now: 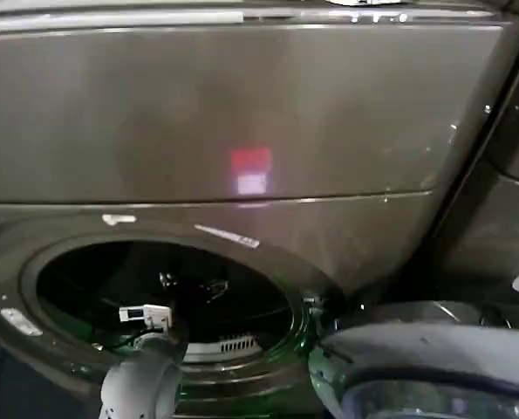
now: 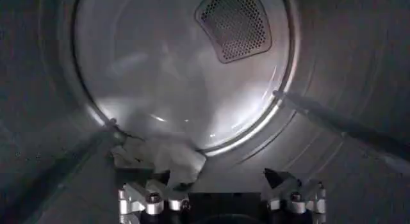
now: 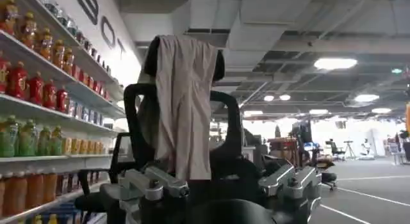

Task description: Grasp the clothes from the dryer.

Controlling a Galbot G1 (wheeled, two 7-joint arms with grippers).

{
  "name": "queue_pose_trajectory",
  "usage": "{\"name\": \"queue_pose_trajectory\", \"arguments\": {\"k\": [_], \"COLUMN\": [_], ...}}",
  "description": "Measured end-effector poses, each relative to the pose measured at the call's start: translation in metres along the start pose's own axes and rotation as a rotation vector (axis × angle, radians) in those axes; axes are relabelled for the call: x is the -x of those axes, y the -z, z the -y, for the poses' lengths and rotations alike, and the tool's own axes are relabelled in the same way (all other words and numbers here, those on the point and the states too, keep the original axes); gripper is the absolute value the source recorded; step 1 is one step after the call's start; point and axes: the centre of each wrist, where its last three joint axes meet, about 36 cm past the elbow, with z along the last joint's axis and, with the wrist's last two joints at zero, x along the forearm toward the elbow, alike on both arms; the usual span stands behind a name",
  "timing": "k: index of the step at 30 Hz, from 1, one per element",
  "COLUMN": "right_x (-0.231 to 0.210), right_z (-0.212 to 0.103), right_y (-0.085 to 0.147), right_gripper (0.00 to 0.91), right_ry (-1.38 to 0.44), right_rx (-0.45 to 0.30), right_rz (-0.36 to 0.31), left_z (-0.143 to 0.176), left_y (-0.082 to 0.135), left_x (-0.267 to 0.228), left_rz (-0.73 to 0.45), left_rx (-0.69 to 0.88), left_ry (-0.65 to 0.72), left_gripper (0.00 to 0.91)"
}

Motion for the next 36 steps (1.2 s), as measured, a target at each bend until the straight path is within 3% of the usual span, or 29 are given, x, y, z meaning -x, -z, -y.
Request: {"name": "queue_pose_trajectory", "arguments": {"k": [14, 26, 36], "right_x": [0.000, -0.001, -0.003], "right_z": [-0.023, -0.035, -0.036], "right_y": [-0.003, -0.011, -0.015], "right_gripper": [0.907, 0.907, 0.907], "right_ry": [0.057, 0.090, 0.094], "right_rx": [-0.008, -0.013, -0.019], "right_rz": [0.011, 0.002, 0.000], "left_z": [-0.035, -0.069, -0.078], "left_y": [0.011, 0.041, 0.060], "left_x": [0.056, 0.168, 0.265], "left_rz": [0.009, -0.038, 0.039], "left_rx": [0.003, 0.007, 0.064], "left_ry": [0.143, 0.159, 0.134], "left_gripper": [0.907, 0.907, 0.907]}}
